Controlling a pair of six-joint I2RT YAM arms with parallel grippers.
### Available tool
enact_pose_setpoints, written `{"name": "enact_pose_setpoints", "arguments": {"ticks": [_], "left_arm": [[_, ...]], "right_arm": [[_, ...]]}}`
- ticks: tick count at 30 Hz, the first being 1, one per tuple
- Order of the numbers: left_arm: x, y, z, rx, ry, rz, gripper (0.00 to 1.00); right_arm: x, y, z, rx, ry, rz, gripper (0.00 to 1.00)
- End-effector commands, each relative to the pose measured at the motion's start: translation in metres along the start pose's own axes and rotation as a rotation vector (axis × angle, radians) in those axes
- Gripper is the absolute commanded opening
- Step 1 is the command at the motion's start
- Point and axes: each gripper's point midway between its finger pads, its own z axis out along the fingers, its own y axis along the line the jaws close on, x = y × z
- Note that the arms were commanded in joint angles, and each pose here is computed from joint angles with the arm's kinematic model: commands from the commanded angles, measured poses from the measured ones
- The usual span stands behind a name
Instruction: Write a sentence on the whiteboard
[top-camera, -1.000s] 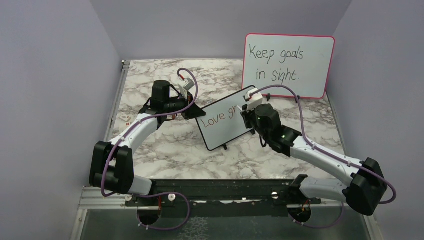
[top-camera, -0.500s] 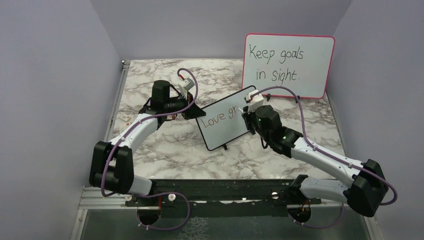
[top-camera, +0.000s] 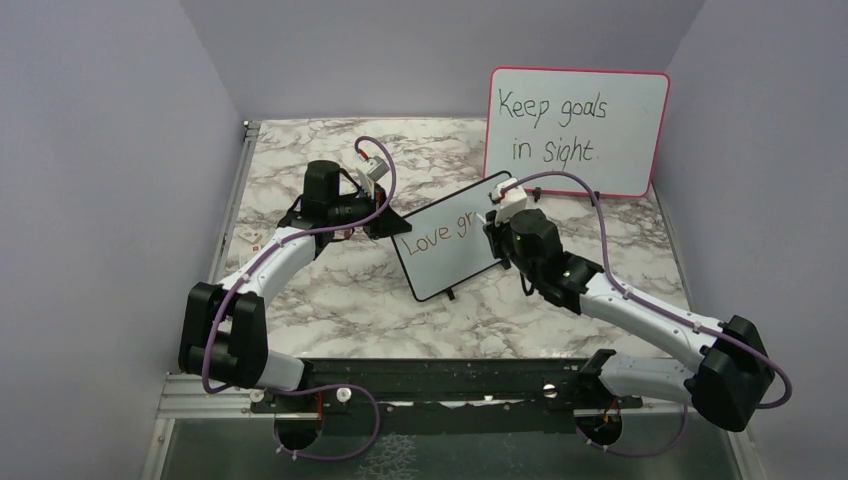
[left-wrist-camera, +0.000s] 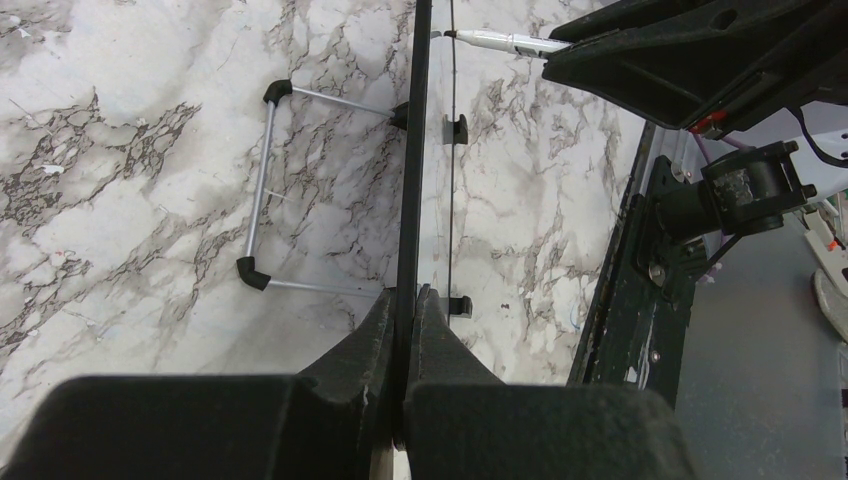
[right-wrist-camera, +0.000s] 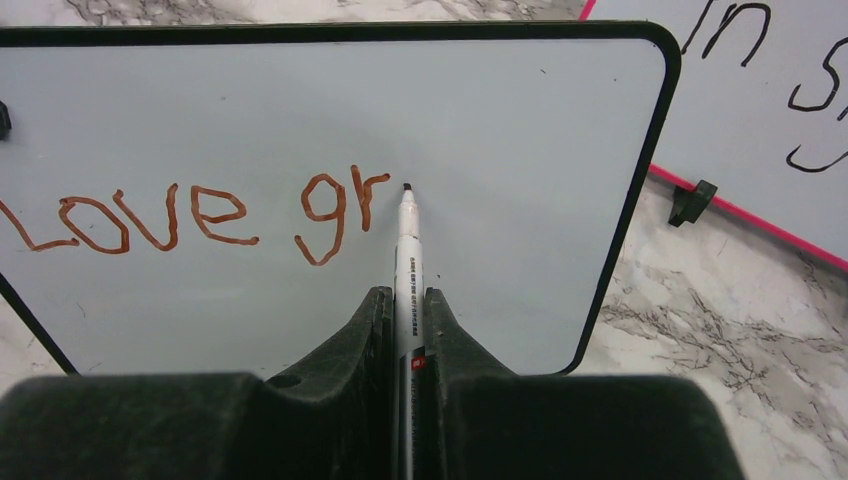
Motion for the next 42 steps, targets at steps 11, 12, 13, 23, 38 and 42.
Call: {"name": "enact_pose_setpoints", "arguments": {"ticks": [11,12,13,23,38,42], "left_arm": [[0.044,0.038,0.001,-0.173,0.122,-0.035,0.00],[0.044,0.038,0.001,-0.174,0.123,-0.036,0.00],[0.044,0.038,0.001,-0.173,0.123,-0.037,0.00],[0.045,0.038,0.001,-0.174,0.124,-0.038,0.00],[0.045,0.039,0.001,-0.175,0.125,-0.038,0.00],[0.045,0.039,0.001,-0.177,0.124,-0.037,0.00]], "right_arm": [[0.001,0.007,0.004,-0.038,0.010,0.014,0.01],[0.002,0.007,0.004,-0.043,0.015,0.012,0.01],[0.003,0.008,0.003,-0.046,0.019,0.011,0.00],[0.018,0.007,-0.001,-0.047,0.071,-0.004,0.00],[0.025,-0.003,-0.003,-0.003,0.092,-0.022,0.00],[0.026,-0.002,-0.004,-0.009,0.098,-0.023,0.00]]}}
